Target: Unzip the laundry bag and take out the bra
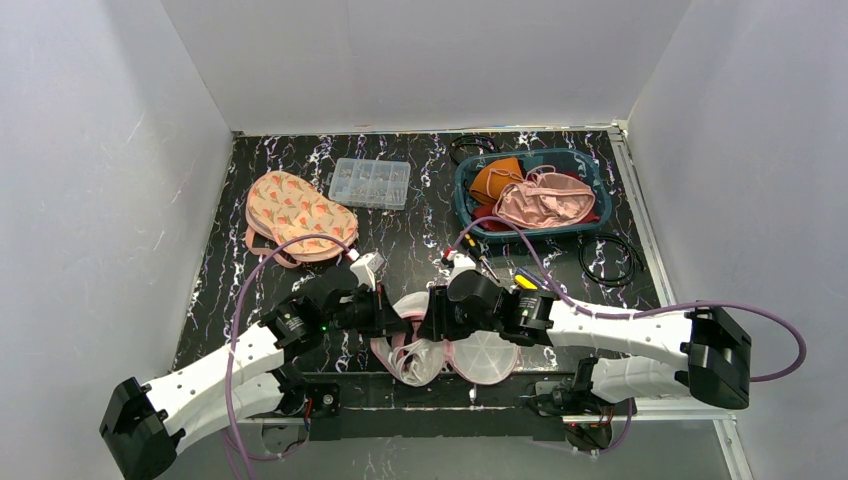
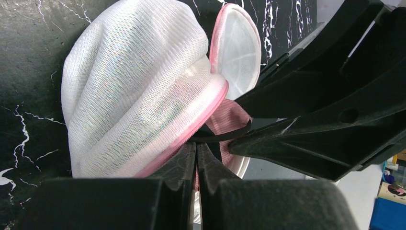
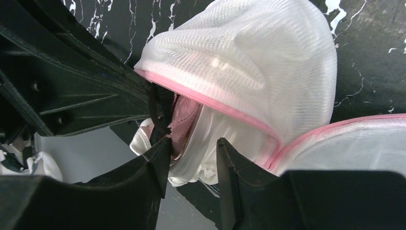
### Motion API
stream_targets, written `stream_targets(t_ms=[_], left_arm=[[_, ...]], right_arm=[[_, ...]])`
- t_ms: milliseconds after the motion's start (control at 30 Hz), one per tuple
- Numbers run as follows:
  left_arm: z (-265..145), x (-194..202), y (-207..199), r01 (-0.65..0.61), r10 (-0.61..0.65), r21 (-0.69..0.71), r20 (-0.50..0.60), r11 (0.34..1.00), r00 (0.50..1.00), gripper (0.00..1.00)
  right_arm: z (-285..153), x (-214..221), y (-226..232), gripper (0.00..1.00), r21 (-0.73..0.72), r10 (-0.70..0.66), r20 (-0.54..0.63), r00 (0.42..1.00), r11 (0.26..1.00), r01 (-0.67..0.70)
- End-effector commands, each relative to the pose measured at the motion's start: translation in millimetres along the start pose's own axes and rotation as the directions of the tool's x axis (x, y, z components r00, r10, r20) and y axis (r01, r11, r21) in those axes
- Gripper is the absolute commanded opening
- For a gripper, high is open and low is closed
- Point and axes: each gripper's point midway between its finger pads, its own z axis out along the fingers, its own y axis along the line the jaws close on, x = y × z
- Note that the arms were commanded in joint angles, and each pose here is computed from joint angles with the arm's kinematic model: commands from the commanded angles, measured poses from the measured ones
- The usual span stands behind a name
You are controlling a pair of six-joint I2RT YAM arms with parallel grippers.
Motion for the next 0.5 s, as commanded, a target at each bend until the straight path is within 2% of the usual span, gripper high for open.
stream_targets(t_ms=[0,67,467], left_arm=[[3.4,2.9,7.1,0.0,-0.001,-0.025,-0.004,1.0,1.0,0.0],[4.1,2.7,9.4,0.006,-0.006,-0.035,0.0,0.999,1.0,0.0],[4.0,1.2,17.2,0.035,-0.034,-0.075,0.019,0.997,0.999,0.0]], right_arm=[[-9.1,-7.8,15.7,0.44,-0.059,0.005,0.016,1.0,0.998,-0.004],[-12.1,-5.7,13.5,0.39,-0.062,0.006,0.015,1.0,0.998,-0.005],[-20.1,9.4,-8.8,0.29,-0.032,0.024,-0.003,1.0,0.999,-0.024]])
